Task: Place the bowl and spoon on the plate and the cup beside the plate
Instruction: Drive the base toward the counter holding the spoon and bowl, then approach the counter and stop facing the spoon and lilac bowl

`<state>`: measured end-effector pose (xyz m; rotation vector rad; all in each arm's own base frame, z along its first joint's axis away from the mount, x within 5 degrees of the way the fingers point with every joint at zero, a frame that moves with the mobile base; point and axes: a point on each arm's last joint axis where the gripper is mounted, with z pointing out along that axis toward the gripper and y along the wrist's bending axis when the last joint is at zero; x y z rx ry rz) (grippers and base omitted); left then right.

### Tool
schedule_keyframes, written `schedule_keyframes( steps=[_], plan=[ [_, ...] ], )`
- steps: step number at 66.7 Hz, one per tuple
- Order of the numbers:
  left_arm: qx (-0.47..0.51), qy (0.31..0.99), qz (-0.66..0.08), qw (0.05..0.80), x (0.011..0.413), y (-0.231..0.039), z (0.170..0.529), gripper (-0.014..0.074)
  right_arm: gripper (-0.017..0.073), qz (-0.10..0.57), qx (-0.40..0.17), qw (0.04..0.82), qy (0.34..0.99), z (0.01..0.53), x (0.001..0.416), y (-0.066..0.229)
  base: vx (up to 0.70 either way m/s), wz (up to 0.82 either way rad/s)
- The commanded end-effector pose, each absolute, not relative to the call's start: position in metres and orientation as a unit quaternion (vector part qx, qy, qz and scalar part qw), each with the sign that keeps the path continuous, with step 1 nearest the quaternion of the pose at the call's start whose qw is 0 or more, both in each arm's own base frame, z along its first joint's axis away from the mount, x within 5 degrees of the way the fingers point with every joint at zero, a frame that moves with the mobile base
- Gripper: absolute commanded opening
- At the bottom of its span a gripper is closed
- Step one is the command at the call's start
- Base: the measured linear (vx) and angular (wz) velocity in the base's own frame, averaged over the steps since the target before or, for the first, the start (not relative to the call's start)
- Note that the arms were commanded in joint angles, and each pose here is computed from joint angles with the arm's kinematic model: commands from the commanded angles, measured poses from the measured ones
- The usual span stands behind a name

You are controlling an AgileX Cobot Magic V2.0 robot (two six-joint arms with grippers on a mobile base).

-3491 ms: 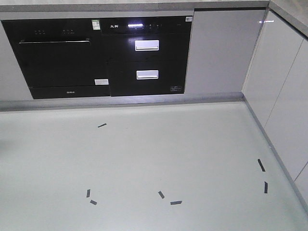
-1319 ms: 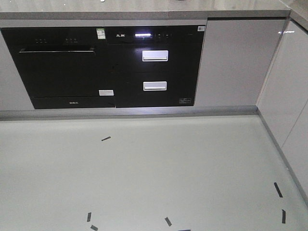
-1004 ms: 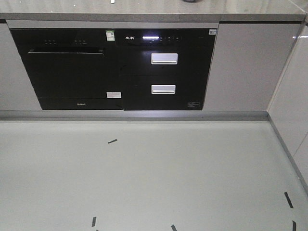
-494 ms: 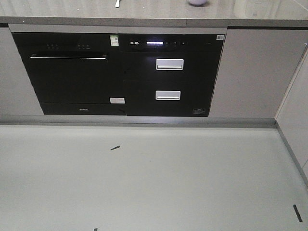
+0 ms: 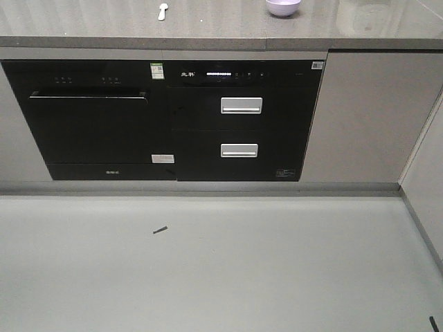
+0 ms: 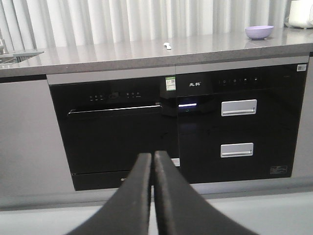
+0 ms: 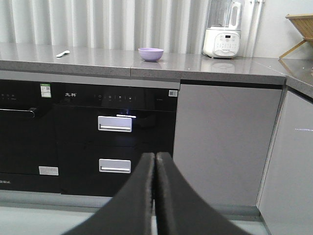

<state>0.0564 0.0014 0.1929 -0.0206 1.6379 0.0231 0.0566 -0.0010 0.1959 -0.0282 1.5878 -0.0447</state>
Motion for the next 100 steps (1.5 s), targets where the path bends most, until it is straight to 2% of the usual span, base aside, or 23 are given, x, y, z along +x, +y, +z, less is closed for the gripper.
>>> schedule_keyframes(
  steps=[1, 100],
  plan=[
    [-0.011, 0.694, 0.007, 0.72, 0.0546, 0.0013, 0.2063, -0.0006, -0.0006, -0.023, -0.017, 0.724, 0.689, 0.2, 0.0564, -0.0005, 0.2, -0.03],
    [-0.011, 0.694, 0.007, 0.72, 0.0546, 0.0013, 0.2063, -0.0006, -0.0006, -0.023, -0.017, 0.725, 0.689, 0.2, 0.0564, -0.0005, 0.19, 0.0]
  ],
)
